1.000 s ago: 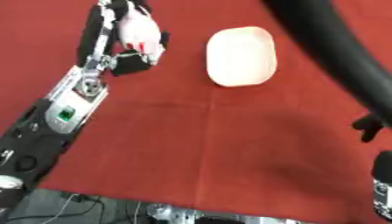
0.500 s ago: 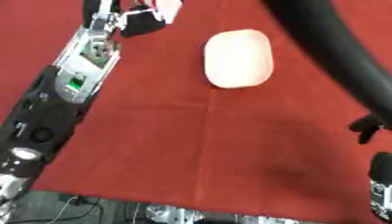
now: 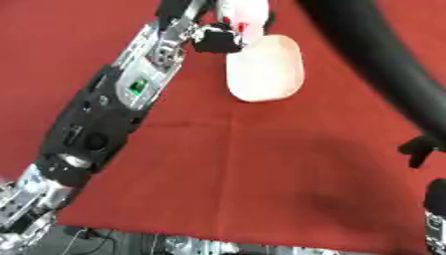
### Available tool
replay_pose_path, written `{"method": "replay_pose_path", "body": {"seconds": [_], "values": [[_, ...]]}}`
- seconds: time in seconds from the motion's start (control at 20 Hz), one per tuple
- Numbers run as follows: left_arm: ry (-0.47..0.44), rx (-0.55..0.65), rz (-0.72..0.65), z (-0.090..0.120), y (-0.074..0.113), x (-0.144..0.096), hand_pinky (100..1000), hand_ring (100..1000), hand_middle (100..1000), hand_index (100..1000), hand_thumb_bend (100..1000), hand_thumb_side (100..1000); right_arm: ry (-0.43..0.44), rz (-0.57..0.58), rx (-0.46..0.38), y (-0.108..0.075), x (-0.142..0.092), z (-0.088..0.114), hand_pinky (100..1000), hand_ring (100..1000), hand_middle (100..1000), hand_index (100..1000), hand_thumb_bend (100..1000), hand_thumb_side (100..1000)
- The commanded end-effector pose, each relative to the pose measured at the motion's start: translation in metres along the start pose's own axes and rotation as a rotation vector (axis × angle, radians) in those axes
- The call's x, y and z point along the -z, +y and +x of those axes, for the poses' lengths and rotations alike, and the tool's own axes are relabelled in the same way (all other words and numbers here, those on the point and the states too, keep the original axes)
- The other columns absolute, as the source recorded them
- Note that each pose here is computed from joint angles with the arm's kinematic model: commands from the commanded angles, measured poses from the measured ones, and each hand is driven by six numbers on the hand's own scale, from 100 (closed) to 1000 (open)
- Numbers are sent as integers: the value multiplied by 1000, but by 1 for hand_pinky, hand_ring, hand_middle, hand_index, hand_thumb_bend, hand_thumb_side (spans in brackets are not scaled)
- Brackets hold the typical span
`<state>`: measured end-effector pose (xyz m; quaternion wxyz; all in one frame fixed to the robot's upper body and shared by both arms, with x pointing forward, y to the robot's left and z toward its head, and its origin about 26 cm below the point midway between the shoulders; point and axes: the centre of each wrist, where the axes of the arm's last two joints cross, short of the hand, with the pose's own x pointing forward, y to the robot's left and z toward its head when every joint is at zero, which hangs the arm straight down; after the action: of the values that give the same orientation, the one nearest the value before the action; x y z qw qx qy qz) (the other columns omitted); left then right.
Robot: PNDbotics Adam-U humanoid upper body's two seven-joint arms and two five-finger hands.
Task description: Pick up objects on the table and place them in the box.
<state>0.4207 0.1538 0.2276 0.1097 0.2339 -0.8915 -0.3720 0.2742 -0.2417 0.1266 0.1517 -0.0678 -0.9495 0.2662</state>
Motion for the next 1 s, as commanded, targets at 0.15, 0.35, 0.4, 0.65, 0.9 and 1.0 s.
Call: {"method": "replay_pose_path", "body": {"seconds": [0.15,0.35,0.4,0.65,0.9,1.0], "values": [[-53,10,-85,-7,-9,3,100,375,381,433,100,100,-28,13,1,-3,5,2,268,487,771,853,133,701],[-69,22,-135,-14,-14,-1,100,388,387,435,100,100,-27,18,2,-3,5,2,267,488,772,854,132,699],[-73,27,-146,-16,-14,-2,100,390,388,437,100,100,-26,19,3,-3,5,2,267,488,772,854,132,699],[-86,64,-192,-23,-12,-4,142,431,418,489,150,100,-24,23,3,-3,4,2,267,488,772,854,131,698],[-85,100,-216,-26,-9,-4,181,461,447,544,249,100,-23,26,2,-3,4,2,267,488,772,853,131,698],[-88,117,-225,-27,-8,-4,308,580,581,720,442,157,-22,27,2,-3,3,2,267,488,773,853,131,698]]}}
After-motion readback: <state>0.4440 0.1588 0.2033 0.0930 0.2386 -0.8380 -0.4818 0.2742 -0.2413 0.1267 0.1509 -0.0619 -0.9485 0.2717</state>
